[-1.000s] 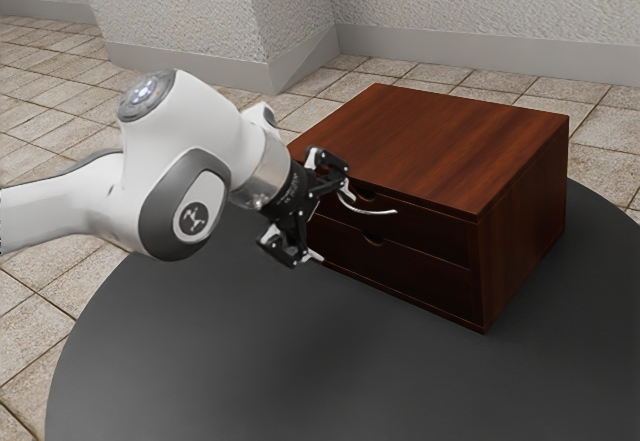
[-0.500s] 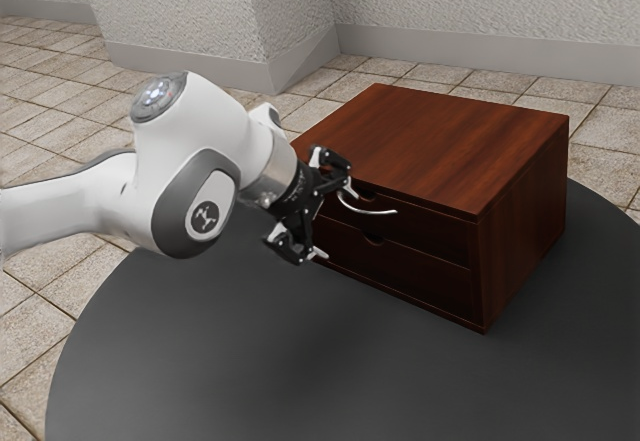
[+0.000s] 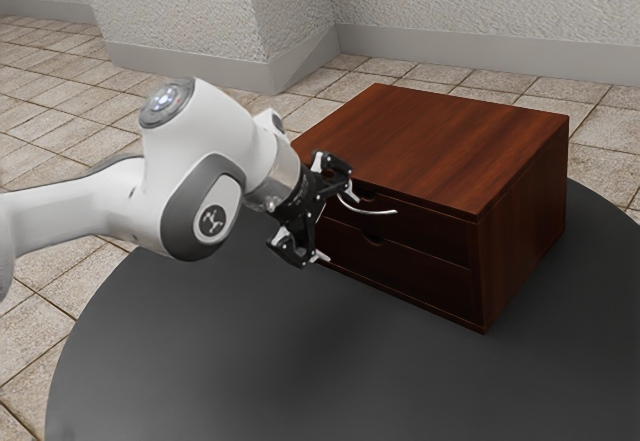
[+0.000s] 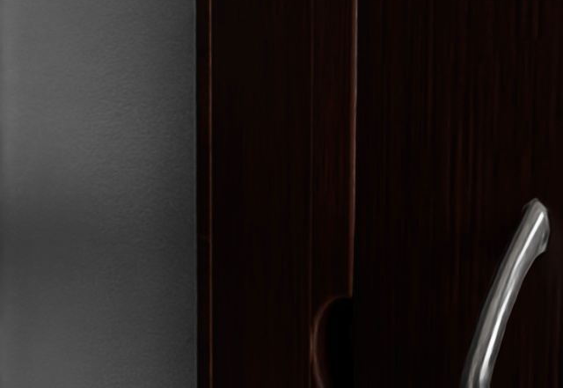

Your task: Pull the drawer handle with one arm to open the drawer

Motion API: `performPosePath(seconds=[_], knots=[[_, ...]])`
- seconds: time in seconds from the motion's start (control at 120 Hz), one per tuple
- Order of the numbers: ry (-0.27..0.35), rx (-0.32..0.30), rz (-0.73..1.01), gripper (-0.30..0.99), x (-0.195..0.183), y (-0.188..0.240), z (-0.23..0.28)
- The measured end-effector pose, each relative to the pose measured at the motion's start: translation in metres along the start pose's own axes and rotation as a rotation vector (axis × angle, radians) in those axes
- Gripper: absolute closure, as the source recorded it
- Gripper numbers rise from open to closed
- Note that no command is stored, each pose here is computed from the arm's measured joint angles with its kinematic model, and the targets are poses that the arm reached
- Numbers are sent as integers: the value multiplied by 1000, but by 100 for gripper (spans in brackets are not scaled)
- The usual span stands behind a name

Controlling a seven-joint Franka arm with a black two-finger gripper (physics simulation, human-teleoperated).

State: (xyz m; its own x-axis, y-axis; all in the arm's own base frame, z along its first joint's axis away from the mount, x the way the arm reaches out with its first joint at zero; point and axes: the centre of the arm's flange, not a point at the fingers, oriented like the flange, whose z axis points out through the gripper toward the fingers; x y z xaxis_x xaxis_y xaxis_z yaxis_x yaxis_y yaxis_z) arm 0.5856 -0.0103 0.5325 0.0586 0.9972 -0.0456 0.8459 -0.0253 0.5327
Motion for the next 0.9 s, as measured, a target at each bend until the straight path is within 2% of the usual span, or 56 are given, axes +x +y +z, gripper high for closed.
performPosePath(seconds=[0.167, 0.3, 0.7, 0.9], knots=[[-1, 2, 0, 0, -2, 0, 2], [-3, 3, -1, 9, -3, -1, 2], [-10, 9, -11, 60, -5, -3, -9], [-21, 26, -26, 73, -7, -15, -19]])
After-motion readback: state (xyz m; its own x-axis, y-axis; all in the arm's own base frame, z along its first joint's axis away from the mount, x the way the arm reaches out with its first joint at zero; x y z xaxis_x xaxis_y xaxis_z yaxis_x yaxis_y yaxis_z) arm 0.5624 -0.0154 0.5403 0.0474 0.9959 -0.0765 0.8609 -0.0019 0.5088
